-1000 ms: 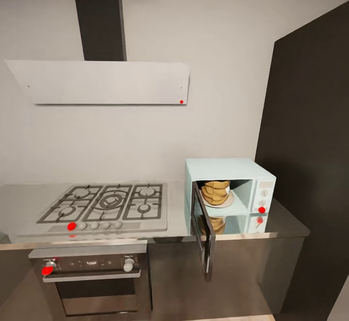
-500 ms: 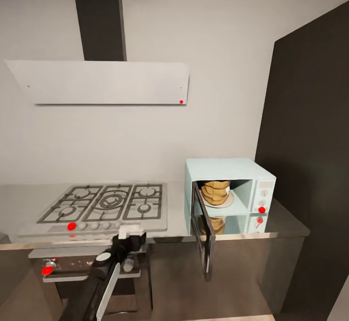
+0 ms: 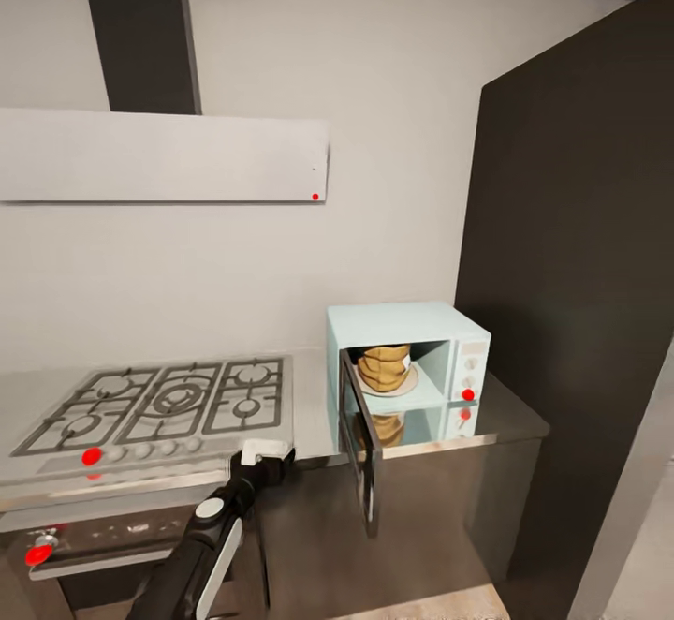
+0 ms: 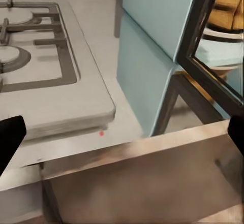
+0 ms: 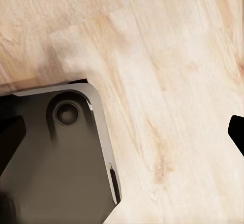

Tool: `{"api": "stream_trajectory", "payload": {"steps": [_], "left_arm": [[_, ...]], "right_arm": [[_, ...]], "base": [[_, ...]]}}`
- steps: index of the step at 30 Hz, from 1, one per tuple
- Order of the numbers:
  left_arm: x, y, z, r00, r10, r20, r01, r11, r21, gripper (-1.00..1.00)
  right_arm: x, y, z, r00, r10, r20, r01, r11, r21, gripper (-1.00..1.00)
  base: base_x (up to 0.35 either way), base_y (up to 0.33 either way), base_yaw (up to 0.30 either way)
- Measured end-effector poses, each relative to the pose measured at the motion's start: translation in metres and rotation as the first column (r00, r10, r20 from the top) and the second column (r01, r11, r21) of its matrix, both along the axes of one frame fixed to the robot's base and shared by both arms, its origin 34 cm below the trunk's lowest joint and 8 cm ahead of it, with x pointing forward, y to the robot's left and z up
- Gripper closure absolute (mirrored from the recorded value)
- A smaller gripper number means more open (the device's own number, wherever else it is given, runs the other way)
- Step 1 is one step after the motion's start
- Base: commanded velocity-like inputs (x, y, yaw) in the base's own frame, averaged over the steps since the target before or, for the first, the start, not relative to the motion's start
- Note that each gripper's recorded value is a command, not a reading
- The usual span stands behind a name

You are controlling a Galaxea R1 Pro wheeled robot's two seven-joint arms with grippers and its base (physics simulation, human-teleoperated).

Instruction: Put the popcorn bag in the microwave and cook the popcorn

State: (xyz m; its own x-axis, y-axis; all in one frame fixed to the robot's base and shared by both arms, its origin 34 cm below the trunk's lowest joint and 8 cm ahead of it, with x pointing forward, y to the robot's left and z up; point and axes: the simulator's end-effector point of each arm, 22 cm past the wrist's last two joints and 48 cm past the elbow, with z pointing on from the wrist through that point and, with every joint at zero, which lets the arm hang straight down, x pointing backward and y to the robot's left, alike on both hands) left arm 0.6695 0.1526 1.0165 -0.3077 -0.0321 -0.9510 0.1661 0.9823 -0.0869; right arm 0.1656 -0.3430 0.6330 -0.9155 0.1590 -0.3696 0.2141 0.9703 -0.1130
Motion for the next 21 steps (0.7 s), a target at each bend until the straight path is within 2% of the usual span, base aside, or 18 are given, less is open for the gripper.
{"api": "stream_trajectory", "payload": {"steps": [6, 16, 19, 21], "left_arm": [[0.000, -0.001, -0.002, 1.000, -0.001, 0.001, 0.001, 1.000, -0.001, -1.00], [-0.002, -0.004, -0.005, 1.000, -0.012, -0.011, 0.012, 1.000, -0.002, -1.00], [-0.005, -0.017, -0.004, 0.997, -0.071, -0.008, 0.071, 0.997, -0.018, -1.00], [-0.009, -0.033, -0.001, 0.990, -0.139, 0.001, 0.139, 0.989, -0.042, -1.00]], "right_arm": [[0.000, 0.000, 0.000, 1.000, 0.000, 0.000, 0.000, 1.000, 0.000, -1.00], [0.000, 0.000, 0.000, 1.000, 0.000, 0.001, 0.000, 1.000, 0.000, -1.00], [0.000, 0.000, 0.000, 1.000, 0.000, 0.001, 0.000, 1.000, 0.000, -1.00], [0.000, 0.000, 0.000, 1.000, 0.000, 0.001, 0.000, 1.000, -0.001, -1.00]], "base": [[0.018, -0.014, -0.184], [0.225, -0.183, -0.138], [0.257, -0.199, -0.100], [0.147, -0.120, -0.014]]}}
